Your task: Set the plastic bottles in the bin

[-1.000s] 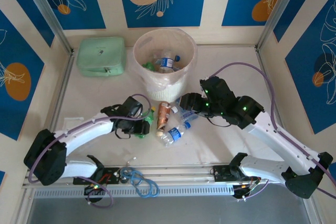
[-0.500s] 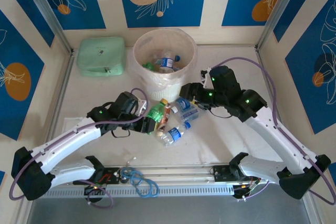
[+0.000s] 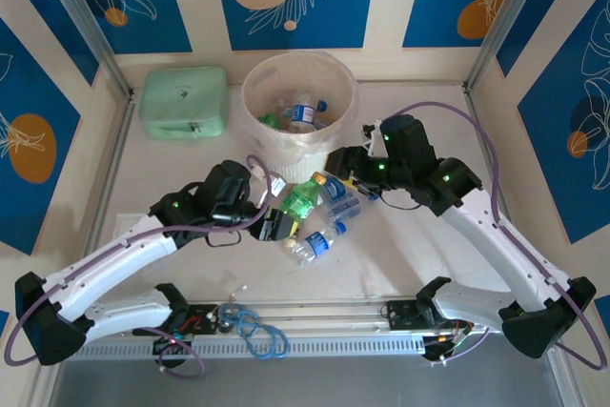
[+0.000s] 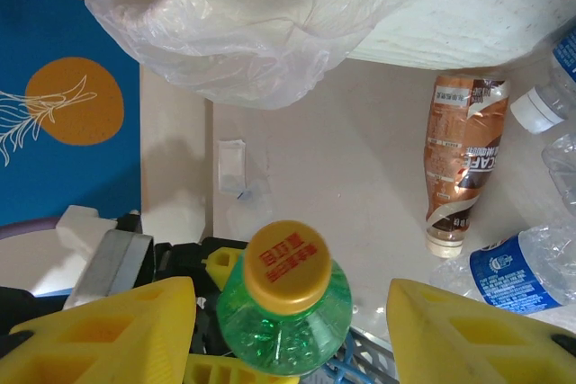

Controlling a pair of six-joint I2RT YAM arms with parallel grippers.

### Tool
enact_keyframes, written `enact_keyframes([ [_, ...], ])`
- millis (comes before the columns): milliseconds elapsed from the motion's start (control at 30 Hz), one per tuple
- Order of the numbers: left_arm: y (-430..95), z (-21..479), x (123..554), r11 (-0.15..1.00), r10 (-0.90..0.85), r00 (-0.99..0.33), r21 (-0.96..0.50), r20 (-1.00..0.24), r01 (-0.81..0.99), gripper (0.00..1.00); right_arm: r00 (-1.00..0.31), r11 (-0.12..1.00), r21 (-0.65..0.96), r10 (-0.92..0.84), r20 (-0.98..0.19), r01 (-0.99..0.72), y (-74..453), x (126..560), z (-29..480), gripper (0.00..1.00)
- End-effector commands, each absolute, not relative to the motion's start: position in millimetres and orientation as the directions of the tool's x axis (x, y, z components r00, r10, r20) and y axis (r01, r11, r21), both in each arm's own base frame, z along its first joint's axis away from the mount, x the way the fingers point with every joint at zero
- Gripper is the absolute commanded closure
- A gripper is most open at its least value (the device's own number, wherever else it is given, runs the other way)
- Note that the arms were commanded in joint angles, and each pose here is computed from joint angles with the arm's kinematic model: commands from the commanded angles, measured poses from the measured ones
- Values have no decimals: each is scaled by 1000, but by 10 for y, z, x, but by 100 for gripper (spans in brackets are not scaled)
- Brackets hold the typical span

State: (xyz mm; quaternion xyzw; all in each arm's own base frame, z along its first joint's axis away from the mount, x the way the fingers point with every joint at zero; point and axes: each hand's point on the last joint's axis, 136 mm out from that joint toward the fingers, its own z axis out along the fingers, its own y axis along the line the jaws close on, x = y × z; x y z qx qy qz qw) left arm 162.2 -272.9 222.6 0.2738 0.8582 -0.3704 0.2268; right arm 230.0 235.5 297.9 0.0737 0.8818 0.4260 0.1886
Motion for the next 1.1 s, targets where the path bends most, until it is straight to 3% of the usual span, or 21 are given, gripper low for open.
enact_keyframes([
  [0,-2829,2517,1585,493,292,-681,-505,-672,709,45,-933,611,790,249,-259,-56,2428,2281,2969,43],
  [467,-2870,2528,1596,481,299,-674,-504,-675,717,44,-944,614,785,200,-261,-87,2632,2243,2934,47],
  [900,-2865,2548,1597,482,302,-670,-498,-678,721,44,-939,641,763,206,-274,-82,2590,2232,2891,72],
  [967,-2861,2534,1604,489,302,-673,-496,-675,717,41,-939,640,764,206,-277,-85,2592,2228,2902,76],
  [1067,-2822,2543,1656,521,279,-676,-484,-682,703,19,-935,641,763,211,-286,-89,2576,2225,2923,79],
])
